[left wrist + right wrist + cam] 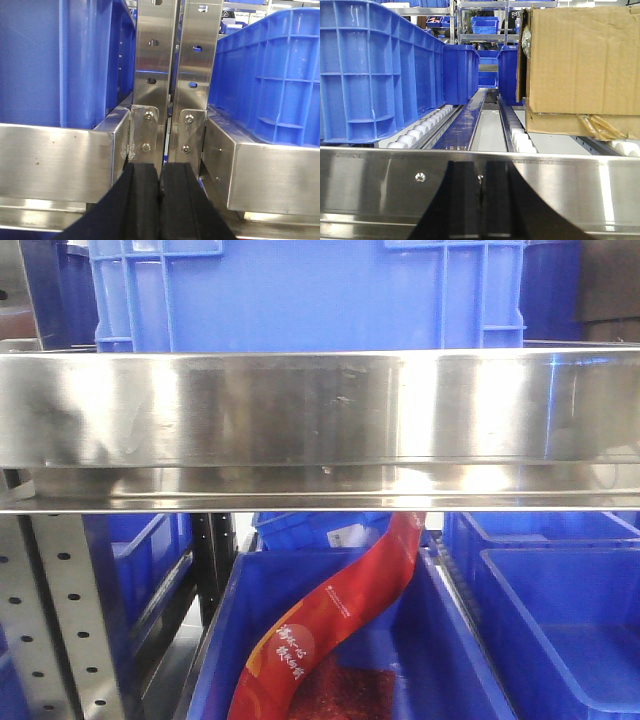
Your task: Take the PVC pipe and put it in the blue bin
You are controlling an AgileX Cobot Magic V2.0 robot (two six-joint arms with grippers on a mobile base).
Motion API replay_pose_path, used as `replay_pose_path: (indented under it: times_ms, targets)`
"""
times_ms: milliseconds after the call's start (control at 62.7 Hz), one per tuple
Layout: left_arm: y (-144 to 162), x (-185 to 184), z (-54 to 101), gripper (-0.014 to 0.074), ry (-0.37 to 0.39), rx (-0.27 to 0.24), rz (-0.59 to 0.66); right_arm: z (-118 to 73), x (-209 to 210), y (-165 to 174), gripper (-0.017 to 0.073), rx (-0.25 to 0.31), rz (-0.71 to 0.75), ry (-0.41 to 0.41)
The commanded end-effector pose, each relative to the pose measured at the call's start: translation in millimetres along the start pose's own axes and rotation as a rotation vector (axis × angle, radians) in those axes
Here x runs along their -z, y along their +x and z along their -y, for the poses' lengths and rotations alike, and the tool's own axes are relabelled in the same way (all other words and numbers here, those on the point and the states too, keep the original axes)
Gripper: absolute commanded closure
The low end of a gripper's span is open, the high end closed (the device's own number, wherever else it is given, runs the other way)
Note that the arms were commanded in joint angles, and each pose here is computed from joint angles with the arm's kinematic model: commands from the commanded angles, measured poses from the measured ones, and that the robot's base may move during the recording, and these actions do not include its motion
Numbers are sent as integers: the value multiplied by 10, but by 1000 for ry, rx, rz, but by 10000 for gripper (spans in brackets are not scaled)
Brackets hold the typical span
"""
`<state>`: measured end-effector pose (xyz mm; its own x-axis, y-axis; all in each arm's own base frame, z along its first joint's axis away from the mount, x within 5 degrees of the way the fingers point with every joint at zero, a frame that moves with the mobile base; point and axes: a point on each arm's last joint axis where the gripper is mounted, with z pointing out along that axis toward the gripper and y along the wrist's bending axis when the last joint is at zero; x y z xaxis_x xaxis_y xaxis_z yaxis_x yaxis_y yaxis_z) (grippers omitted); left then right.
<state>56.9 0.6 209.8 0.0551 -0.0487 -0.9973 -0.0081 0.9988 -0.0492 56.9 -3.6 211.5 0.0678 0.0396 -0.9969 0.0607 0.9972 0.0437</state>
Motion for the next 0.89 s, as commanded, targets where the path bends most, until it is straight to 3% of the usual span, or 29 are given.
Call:
replay_pose_path:
  times_ms: [0,877]
  targets:
    - [-23,6,-2,704,-5,-8,20,-2,7,-25,727,-2,30,-4]
    - [-23,6,-2,704,-5,-8,20,-2,7,-25,727,-2,30,-4]
